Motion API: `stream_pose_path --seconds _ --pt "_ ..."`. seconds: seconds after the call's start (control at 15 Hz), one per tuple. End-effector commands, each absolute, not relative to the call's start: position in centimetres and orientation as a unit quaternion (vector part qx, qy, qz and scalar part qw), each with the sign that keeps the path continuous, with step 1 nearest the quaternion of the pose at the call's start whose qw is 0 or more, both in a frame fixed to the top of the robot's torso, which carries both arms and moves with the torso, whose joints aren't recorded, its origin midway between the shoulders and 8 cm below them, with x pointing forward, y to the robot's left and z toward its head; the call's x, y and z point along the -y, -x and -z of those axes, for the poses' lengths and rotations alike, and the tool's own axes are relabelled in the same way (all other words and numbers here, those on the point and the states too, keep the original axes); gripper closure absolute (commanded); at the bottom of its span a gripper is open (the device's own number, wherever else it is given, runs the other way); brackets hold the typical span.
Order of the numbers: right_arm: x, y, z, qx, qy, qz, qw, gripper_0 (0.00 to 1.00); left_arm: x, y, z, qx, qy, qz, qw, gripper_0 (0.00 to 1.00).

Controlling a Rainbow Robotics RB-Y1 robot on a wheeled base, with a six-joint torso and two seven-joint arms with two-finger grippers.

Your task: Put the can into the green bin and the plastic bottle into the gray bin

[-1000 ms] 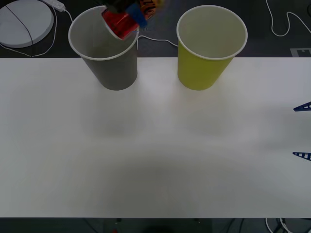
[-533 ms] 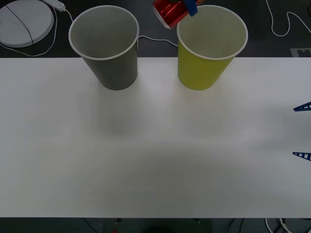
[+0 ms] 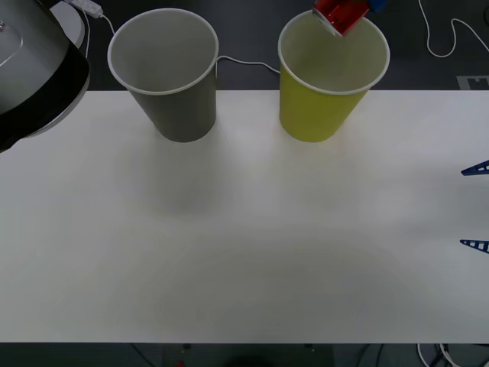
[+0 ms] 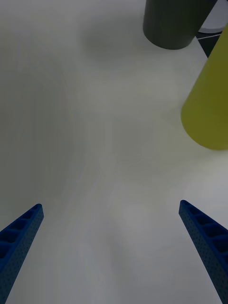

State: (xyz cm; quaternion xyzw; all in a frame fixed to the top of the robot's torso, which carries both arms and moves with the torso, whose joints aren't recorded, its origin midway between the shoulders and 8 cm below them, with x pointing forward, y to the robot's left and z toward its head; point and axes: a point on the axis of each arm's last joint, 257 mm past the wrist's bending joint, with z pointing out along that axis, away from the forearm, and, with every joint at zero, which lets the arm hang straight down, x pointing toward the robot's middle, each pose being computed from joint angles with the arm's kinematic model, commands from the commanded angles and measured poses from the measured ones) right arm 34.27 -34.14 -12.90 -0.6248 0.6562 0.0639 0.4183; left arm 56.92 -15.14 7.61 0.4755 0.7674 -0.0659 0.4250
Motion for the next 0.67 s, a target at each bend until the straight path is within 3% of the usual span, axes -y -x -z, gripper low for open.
stream_pose_path --seconds 0.07,0.67 --pt "34.14 -34.27 12.91 -0.656 0.625 -0.064 0.418 0.00 17.09 -57.79 -8.11 -0.762 -0.461 0.082 0.448 1.00" --pt "34.14 -34.27 12.91 -0.656 0.625 -0.064 0.418 0.00 17.61 -58.02 -7.17 -0.760 -0.467 0.079 0.445 1.00"
